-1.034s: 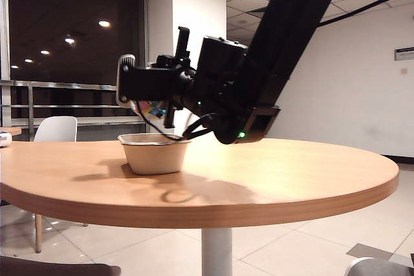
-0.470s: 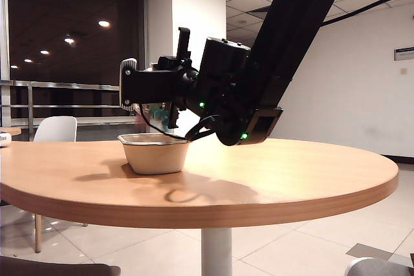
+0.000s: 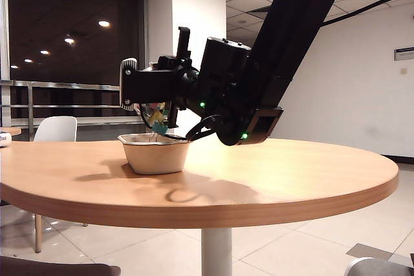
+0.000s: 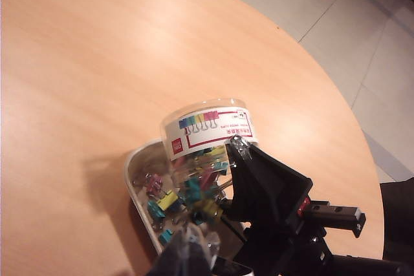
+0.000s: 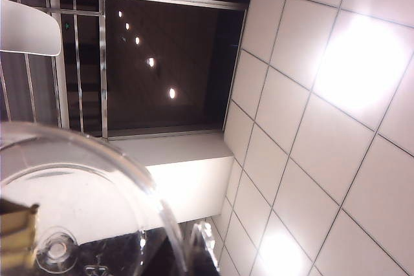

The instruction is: Pick up the box filled with clips, pour some clips from it into the rectangular paper box, and then put the clip box back on the table.

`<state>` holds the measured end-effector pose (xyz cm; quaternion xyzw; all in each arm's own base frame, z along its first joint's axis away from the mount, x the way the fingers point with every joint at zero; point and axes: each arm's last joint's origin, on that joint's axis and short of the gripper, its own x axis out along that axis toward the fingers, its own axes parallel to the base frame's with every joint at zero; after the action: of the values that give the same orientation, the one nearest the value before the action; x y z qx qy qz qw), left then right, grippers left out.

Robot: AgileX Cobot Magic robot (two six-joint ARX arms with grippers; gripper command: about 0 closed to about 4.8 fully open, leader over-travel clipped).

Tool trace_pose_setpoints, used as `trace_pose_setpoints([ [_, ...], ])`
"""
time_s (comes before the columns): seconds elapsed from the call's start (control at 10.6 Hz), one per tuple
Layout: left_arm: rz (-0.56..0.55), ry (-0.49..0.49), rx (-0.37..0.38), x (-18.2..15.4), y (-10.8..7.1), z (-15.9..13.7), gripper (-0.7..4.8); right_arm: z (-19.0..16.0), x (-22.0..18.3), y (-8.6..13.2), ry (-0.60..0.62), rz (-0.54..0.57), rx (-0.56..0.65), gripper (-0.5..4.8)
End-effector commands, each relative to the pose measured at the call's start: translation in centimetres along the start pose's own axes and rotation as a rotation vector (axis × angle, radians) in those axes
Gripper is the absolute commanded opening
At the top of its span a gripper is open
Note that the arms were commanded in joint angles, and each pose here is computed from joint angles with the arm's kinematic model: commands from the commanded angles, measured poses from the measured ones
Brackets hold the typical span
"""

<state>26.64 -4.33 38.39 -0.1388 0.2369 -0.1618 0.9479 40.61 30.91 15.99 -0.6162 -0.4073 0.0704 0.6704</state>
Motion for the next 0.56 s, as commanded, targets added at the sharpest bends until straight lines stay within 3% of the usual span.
trace_pose_setpoints([
  [0.09,-0.005,-0.016,0.008,-0.19,-0.11,0.24,-0.06,-0.09,0.21,-0.4,-0.009,0.0,0.002,-0.04],
  [0.56,-0.005,-0.016,0.008,-0.19,-0.11,0.24,-0.06,-0.25,0.31,-0.14,-0.006,0.052,0.045,-0.04],
])
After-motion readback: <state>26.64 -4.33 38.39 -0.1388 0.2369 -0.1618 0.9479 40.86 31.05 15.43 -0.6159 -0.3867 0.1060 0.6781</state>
